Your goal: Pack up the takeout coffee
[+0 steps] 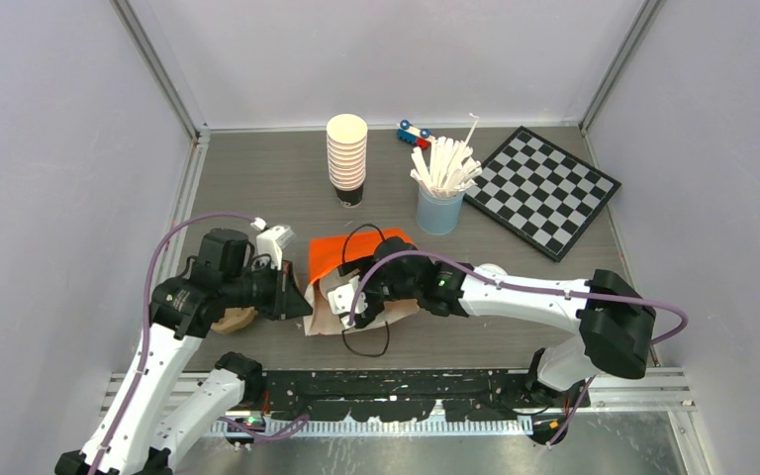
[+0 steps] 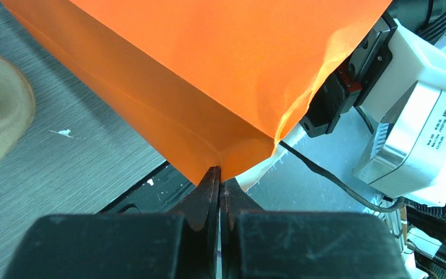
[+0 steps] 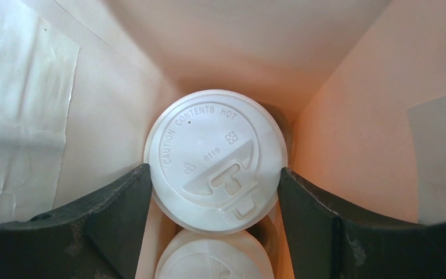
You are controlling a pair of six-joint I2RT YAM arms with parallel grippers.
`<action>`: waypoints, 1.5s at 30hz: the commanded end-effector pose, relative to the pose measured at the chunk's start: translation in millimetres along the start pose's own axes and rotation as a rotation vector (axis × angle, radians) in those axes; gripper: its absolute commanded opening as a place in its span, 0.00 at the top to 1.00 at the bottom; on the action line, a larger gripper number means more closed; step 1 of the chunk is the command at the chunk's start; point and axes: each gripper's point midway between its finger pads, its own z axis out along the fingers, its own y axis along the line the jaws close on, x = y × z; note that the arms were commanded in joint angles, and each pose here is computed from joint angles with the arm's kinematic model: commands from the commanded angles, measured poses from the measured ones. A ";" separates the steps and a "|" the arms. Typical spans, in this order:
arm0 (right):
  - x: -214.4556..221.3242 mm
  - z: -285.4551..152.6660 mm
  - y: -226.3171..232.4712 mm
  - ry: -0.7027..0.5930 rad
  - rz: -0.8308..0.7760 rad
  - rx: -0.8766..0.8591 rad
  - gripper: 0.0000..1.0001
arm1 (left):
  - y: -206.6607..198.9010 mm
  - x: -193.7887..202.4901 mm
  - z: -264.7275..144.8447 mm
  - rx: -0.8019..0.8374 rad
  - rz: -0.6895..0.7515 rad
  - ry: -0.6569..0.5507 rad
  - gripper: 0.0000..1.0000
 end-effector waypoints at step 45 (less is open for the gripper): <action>-14.7 26.7 -38.0 -0.121 -0.021 0.134 0.33 | -8.8 -9.1 -5.4 0.025 0.009 -0.030 1.00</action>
